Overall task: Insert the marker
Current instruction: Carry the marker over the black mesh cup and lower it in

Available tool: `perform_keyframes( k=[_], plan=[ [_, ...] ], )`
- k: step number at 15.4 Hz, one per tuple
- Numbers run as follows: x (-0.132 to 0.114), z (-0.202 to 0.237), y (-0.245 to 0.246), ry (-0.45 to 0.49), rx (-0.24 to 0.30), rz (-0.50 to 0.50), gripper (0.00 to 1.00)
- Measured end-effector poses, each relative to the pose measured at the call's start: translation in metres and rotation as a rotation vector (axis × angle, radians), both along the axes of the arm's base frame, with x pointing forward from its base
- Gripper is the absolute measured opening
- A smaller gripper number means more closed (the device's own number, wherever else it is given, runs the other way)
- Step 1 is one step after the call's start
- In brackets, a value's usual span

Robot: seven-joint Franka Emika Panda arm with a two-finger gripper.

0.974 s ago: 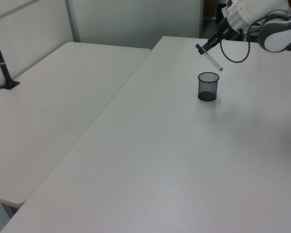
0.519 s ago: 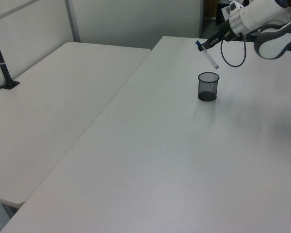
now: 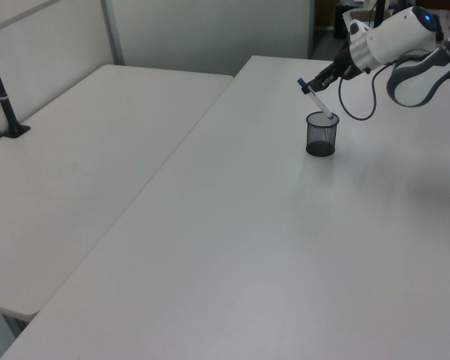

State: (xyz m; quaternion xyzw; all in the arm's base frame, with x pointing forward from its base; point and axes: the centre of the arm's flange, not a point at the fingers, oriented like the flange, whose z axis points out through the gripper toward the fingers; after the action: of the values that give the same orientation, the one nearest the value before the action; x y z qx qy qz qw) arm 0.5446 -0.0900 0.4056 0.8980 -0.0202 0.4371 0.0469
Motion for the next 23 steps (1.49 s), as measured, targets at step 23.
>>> perform_keyframes(
  k=[23],
  plan=[
    [0.004, -0.030, 0.015, 0.083, -0.099, 0.124, 0.18]
  ],
)
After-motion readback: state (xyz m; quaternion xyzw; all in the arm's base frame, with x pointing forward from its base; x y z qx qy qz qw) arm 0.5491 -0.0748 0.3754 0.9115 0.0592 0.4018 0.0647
